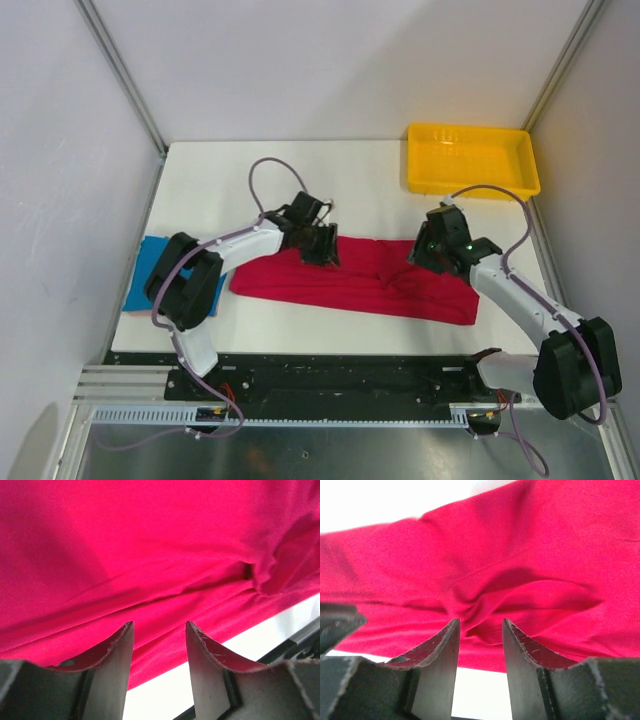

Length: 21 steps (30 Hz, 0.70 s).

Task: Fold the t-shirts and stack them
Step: Fold the other side of the tshirt into a rectangle

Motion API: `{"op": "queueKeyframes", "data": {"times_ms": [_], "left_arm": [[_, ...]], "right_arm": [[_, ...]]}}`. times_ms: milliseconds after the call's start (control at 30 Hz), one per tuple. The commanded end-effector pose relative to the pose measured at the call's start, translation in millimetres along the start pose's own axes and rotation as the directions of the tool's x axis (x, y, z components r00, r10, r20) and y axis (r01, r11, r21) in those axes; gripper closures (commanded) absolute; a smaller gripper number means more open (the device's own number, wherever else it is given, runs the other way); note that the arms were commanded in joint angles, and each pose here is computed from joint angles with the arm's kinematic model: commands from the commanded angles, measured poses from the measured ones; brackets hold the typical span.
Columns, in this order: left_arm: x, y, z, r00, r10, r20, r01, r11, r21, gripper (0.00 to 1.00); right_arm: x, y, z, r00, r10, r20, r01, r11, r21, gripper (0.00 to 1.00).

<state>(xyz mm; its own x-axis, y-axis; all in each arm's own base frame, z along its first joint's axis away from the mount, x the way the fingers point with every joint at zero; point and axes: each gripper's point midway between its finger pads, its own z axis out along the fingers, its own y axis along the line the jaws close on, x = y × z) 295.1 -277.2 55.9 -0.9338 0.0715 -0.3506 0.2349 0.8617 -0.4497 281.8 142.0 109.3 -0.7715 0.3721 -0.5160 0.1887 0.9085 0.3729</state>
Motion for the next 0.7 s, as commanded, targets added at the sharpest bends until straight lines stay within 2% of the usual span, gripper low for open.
{"op": "queueKeyframes", "data": {"times_ms": [0, 267, 667], "left_arm": [[-2, -58, 11, 0.987, 0.162, 0.017, -0.163, 0.981, 0.105, 0.5], [11, -114, 31, 0.962, 0.272, 0.01, -0.269, 0.949, 0.166, 0.5], [12, -159, 46, 0.948, 0.314, 0.046, -0.318, 0.932, 0.174, 0.5]], "right_arm": [[-18, -56, -6, 0.999, 0.014, 0.034, -0.021, 0.981, 0.195, 0.57], [-23, -105, 1, 0.996, 0.082, 0.017, -0.083, 0.952, 0.296, 0.58], [-2, -130, 16, 0.991, 0.127, -0.032, -0.11, 0.941, 0.321, 0.58]]}}
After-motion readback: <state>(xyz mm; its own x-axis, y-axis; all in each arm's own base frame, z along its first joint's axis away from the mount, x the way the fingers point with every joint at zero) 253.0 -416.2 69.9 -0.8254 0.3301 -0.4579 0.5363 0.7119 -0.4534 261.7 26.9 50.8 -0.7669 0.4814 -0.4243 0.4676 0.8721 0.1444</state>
